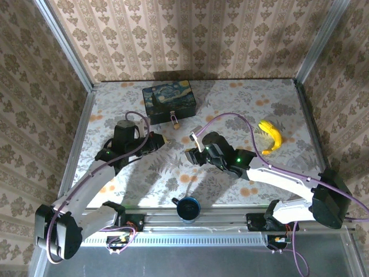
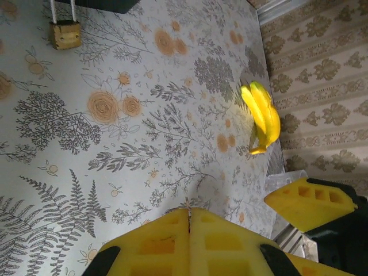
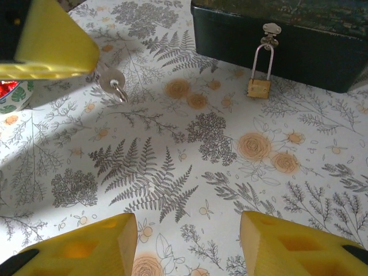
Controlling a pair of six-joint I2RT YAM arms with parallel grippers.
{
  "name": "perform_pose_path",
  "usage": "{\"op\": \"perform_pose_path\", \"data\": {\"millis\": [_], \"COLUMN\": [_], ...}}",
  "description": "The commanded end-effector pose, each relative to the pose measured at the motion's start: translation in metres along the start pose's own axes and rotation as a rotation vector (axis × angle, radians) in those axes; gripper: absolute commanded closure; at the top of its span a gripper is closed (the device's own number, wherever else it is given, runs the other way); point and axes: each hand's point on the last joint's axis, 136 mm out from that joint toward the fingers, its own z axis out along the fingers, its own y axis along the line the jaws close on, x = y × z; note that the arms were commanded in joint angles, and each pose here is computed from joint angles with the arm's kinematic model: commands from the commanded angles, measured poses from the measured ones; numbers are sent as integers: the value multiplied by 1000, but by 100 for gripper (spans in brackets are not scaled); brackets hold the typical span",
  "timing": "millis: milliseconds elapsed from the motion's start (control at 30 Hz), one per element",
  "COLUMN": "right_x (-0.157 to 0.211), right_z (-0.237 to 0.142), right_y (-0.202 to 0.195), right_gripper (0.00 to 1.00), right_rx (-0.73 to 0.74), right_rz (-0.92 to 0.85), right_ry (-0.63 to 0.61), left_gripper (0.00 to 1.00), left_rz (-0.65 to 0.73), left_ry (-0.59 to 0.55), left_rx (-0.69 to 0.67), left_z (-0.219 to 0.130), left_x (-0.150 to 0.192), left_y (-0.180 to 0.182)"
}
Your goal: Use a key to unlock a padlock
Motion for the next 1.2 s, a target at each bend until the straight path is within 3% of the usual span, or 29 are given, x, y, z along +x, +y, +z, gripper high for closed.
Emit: {"op": "perform_pose_path", "data": {"millis": [0,300,633,833,1167], "right_x": [-5,-5,-16,-20,-41], "right_z": [5,8,14,30,44], "right_y": [-1,7,28,44,50], "right_gripper": [49,49,50,50,46], "right_rx": [30,17,-18,96,163], "right_rz": [-41,-103,-301,-504,-582], "right_ry": [-25,-31,-100,-118,-186], "left_gripper": [100,100,100,100,100], "left_rz": [-56,-165,-313,-358,-377], "left_ry": [22,65,155,178,223], "left_rx": [-14,-12,8,29,25], "left_z": [-2,1,-3,-3,-5], "left_x": [-2,-4,6,12,23], "left_y": [0,4,2,0,2]}}
